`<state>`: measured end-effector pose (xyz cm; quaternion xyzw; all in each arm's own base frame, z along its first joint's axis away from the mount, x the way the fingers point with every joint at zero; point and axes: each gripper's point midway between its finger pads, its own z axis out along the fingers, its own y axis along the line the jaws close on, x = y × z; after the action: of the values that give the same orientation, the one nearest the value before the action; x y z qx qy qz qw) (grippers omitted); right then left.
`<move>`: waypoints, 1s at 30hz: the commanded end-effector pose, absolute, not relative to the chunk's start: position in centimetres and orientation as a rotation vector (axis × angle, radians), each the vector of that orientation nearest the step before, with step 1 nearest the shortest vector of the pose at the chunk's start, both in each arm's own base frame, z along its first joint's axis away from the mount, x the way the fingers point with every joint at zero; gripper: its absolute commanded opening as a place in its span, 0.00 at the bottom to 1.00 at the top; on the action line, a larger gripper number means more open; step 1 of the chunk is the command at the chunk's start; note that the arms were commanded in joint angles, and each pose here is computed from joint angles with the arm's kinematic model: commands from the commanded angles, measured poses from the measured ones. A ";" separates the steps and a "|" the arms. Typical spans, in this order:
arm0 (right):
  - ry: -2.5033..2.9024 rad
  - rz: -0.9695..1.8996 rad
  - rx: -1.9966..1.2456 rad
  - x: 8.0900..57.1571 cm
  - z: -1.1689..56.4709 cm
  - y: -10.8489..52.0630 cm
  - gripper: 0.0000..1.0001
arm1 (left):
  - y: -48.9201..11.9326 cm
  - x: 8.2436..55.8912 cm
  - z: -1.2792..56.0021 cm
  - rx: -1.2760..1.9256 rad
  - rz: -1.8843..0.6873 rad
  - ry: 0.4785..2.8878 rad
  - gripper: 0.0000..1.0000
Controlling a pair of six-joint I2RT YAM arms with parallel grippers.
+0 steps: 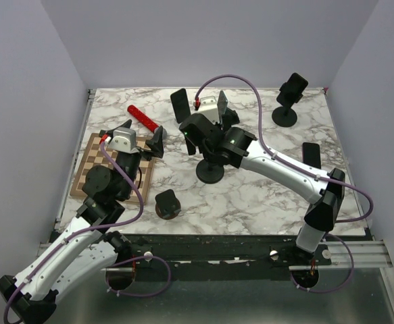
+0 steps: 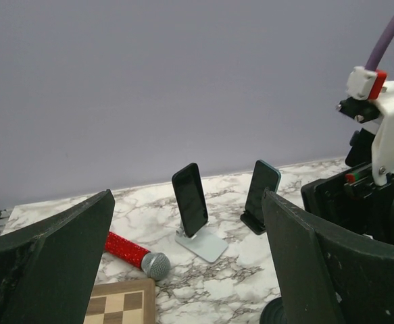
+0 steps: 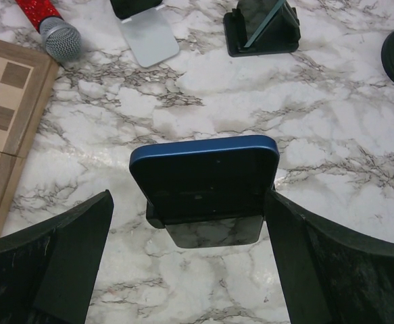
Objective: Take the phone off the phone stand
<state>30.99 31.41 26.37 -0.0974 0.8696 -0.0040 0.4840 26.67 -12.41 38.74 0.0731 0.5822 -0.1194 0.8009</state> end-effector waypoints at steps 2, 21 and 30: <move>2.092 -0.076 -0.196 32.3 26.1 30.9 1.00 | -12.0 26.4 39.1 0.130 -0.256 1.230 0.99; 2.067 -0.114 -0.192 32.3 27.4 29.2 0.94 | -12.3 26.4 39.0 0.136 -0.277 1.235 0.99; 2.125 -0.046 -0.182 33.3 26.0 28.7 0.93 | -12.5 26.4 39.0 0.139 -0.282 1.238 0.99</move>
<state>32.77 29.72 25.82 -0.0859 0.8669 -0.0407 0.4894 26.52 -12.33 38.97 0.0685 0.5793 -0.1246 0.8026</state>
